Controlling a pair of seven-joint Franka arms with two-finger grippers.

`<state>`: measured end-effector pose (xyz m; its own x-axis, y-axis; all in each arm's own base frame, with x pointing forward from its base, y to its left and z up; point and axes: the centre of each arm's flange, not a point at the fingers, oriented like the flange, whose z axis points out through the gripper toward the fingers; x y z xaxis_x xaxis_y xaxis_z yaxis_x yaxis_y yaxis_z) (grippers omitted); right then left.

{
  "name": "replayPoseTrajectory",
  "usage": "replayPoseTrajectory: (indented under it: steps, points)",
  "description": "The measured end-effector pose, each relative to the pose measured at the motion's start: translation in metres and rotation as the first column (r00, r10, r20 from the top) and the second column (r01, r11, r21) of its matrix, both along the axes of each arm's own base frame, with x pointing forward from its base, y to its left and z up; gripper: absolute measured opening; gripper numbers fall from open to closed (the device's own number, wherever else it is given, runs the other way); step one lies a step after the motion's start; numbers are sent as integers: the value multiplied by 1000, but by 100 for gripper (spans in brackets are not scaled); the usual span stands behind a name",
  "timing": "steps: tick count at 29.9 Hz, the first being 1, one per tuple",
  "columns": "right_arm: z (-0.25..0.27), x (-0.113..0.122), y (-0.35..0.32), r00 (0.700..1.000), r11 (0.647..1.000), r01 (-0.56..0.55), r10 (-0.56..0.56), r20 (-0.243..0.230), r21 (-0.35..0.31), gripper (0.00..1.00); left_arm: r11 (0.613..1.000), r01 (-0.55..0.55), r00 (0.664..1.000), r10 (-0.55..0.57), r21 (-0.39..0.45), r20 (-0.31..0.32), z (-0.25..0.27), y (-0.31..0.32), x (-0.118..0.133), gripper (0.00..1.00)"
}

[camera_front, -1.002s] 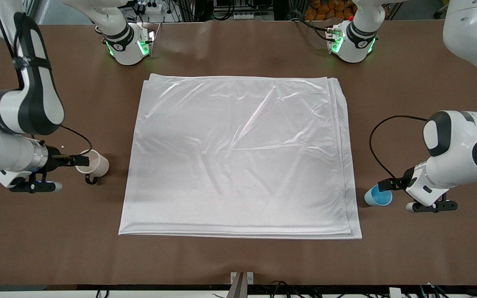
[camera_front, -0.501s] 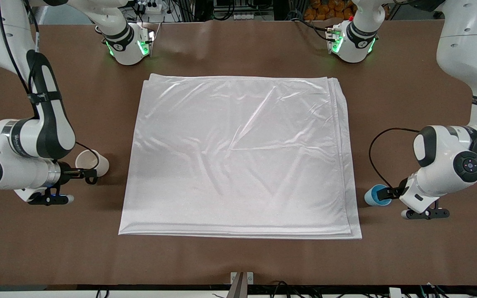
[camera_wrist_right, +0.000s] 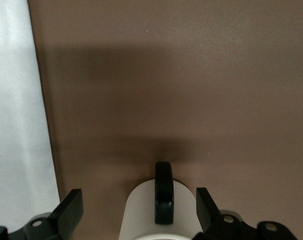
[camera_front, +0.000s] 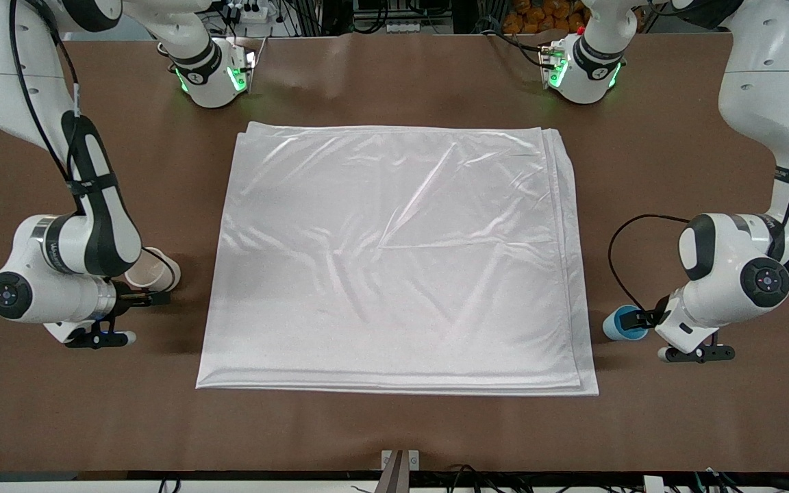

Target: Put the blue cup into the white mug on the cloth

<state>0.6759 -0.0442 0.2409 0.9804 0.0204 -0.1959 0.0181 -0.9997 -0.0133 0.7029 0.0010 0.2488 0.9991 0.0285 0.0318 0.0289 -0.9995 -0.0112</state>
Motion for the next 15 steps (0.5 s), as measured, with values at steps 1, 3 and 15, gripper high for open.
replayPoseTrajectory:
  steps: [1, 3, 15]
  points:
    - [-2, -1, -3, 1000, 1000, -3, 3, -3, 2, 100, 1000, 0, 1000, 0, 0, -2, -1, 0, 0, 100]
    - [-7, -2, -9, 1000, 1000, -7, 7, -10, 5, 100, 1000, 0, 1000, 0, 0, -4, -3, 0, -1, 100]
    - [-22, -7, -17, 999, 1000, -23, 23, -40, 16, 86, 1000, -5, 1000, 5, -3, 2, -13, 4, -1, 72]
